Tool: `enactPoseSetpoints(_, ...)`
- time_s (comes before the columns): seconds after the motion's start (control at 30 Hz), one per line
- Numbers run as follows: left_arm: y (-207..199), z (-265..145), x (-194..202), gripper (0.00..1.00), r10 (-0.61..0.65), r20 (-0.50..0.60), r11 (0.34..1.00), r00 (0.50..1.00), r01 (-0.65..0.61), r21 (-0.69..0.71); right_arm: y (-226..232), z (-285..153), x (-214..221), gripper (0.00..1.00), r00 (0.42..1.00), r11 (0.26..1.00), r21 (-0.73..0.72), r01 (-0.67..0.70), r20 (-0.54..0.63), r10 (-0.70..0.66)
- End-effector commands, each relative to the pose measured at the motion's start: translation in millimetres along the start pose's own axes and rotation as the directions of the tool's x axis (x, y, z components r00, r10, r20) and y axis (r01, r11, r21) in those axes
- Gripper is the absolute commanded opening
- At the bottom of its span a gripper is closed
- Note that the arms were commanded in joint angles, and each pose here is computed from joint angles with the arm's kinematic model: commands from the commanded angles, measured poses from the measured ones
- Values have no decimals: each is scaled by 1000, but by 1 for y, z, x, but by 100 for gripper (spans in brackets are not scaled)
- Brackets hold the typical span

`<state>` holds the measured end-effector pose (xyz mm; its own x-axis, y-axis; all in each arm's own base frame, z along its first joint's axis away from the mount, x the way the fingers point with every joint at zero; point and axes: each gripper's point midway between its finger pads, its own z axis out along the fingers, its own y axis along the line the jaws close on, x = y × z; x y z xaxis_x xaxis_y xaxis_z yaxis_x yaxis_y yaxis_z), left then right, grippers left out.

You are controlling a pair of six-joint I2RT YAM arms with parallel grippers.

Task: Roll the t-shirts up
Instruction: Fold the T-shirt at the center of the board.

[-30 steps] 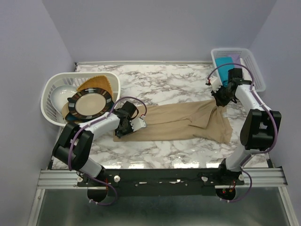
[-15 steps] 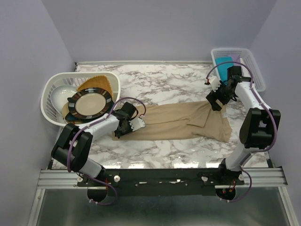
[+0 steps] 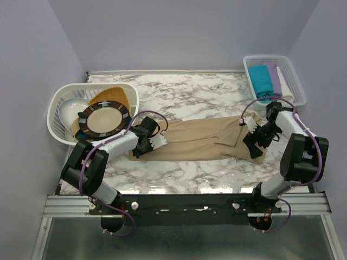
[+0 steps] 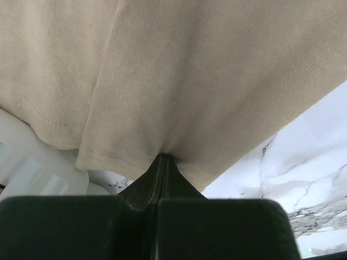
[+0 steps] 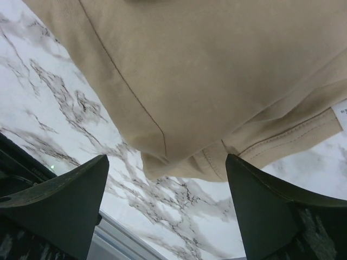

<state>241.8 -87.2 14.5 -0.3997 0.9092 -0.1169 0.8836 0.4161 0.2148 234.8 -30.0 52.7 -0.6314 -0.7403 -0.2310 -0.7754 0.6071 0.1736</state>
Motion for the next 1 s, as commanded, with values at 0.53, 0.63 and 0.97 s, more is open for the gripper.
enactPoseSetpoints(0.53, -13, 25, 6, 0, -19, -61, 996, 998, 24, 82, 10, 20, 30, 68, 993, 996, -83, 15, -113, -25)
enactPoseSetpoints(0.63, -13, 25, 5, 0, -17, -62, 996, 998, 22, 85, 4, 20, 25, 61, 995, 998, -59, 7, -95, -13)
enactPoseSetpoints(0.97, -13, 27, 6, 0, -12, -65, 996, 998, 18, 88, -9, 14, 28, 20, 993, 999, -8, 41, -113, -42)
